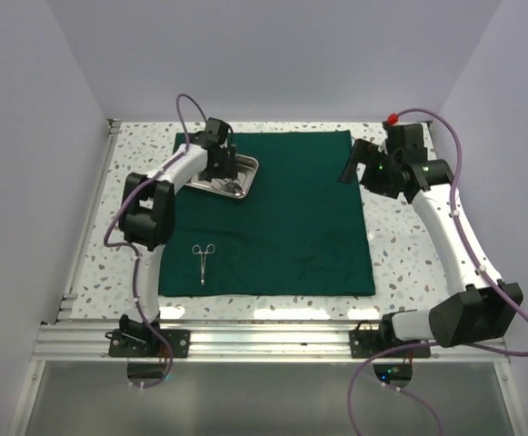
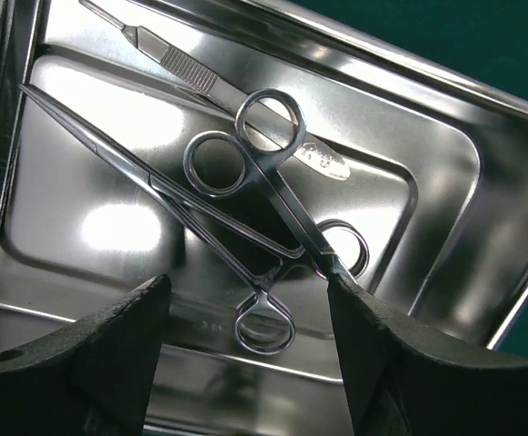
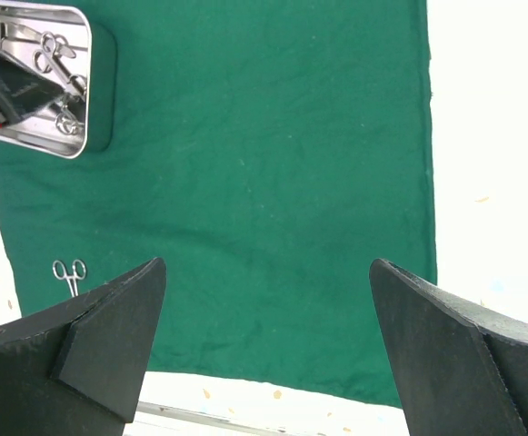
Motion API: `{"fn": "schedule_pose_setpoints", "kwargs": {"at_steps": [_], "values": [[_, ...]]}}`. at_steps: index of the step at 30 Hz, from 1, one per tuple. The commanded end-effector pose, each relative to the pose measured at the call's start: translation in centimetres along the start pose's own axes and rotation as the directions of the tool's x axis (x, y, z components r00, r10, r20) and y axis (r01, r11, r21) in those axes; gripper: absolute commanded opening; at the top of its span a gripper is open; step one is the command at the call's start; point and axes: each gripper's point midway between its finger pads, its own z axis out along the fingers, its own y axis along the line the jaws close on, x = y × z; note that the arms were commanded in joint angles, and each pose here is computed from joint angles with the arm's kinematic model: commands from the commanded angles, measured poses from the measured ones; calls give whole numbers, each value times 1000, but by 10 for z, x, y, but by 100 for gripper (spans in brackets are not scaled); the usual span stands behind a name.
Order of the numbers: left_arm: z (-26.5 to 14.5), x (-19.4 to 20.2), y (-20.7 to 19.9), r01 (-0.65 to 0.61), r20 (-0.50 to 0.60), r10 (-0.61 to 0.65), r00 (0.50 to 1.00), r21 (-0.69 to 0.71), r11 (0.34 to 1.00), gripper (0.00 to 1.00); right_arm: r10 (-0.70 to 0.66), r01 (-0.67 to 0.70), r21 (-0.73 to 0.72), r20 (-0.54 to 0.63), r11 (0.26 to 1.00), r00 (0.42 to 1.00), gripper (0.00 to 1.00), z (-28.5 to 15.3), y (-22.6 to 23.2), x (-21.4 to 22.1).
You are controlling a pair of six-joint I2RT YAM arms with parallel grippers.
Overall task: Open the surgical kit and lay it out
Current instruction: Pick up the medical item from the container.
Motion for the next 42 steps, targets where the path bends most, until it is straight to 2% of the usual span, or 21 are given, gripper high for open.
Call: {"fn": "schedule_pose_setpoints", "kwargs": {"at_steps": [1,10,19,22,23,25,26,29,33,42], "values": [[-6,-33,-7,39,85,-40,996,11,999,74,-11,11,30,4,1000,1000,99,-14,-8,6],[29,-22,-18,35,48,-35,998,-1,999,73,-19,19,66,0,998,1000,99,-21,-17,10],[67,12,-2,24,-56,-32,998,-139,990,72,-44,44,82,0,996,999,99,-23,-20,9],[75,26,5,8,-110,-29,994,-183,983,60,-44,43,85,6,995,999,99,-25,-21,9],[76,32,7,0,-129,-25,991,-193,981,45,-46,45,84,5,995,999,99,-26,-21,9],[78,40,9,-5,-146,-25,989,-201,980,31,-50,48,90,11,995,999,99,-28,-22,9],[80,49,10,-11,-165,-23,986,-203,979,18,-52,50,89,17,995,999,99,-30,-22,8],[80,60,9,-25,-181,-11,984,-196,980,0,-65,62,103,26,993,998,99,-33,-26,9],[67,47,1,-32,-143,7,990,-170,985,0,-64,60,98,29,993,998,99,-33,-26,11],[-4,-36,-15,5,73,4,997,-119,993,0,-40,37,47,55,998,998,99,-35,-16,9]]}}
